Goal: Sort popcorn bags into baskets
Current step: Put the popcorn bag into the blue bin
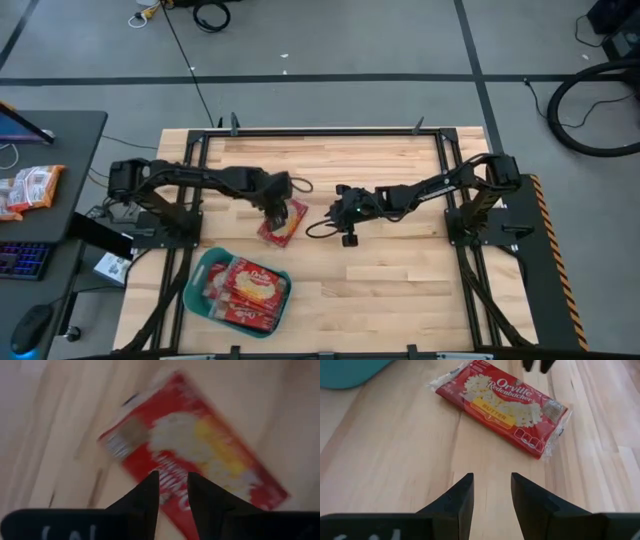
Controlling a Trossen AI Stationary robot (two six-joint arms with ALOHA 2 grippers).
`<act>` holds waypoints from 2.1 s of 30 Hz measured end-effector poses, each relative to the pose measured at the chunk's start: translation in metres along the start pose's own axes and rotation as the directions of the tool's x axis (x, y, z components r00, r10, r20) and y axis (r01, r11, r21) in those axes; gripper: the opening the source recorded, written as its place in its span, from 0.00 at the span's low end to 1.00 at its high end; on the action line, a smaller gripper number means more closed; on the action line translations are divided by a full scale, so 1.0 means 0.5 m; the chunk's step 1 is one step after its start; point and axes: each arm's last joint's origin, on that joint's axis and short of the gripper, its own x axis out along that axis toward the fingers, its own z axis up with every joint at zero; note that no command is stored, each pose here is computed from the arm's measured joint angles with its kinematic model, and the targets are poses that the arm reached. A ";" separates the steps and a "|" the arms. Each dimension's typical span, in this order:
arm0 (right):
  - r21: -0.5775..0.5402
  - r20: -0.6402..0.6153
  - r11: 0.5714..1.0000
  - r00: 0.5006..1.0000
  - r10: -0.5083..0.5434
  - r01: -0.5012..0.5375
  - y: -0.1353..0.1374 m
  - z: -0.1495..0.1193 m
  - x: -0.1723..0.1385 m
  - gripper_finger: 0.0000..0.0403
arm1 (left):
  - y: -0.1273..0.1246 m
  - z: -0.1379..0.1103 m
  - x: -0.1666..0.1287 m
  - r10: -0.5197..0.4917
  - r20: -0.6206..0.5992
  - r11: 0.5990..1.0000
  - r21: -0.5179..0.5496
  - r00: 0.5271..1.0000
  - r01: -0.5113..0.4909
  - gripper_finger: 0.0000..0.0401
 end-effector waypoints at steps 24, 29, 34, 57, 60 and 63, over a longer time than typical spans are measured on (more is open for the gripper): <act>-0.130 0.111 0.989 0.992 -0.059 0.074 -0.020 -0.043 0.002 0.33 | 0.041 -0.018 0.006 -0.124 -0.109 0.936 -0.342 0.986 0.080 0.56; -0.170 0.137 0.984 0.990 -0.029 0.052 -0.023 -0.053 0.001 0.33 | 0.056 -0.006 0.025 -0.135 -0.079 0.895 -0.438 0.988 0.087 0.54; -0.218 0.151 0.976 0.988 0.027 0.007 -0.020 -0.052 0.001 0.34 | 0.057 -0.011 0.069 -0.130 -0.147 0.878 -0.476 0.980 0.045 0.52; -0.242 0.171 0.970 0.984 0.055 -0.013 -0.031 -0.052 0.000 0.33 | 0.021 -0.005 0.106 -0.200 -0.142 0.909 -0.396 0.969 0.130 0.26; -0.239 0.168 0.971 0.985 0.039 0.002 -0.032 -0.052 0.000 0.33 | 0.022 -0.005 0.106 -0.184 -0.141 0.915 -0.387 0.973 0.117 0.11; -0.235 0.164 0.972 0.986 0.022 0.017 -0.034 -0.052 0.000 0.33 | 0.023 -0.004 0.106 -0.172 -0.134 0.926 -0.361 0.976 0.114 0.03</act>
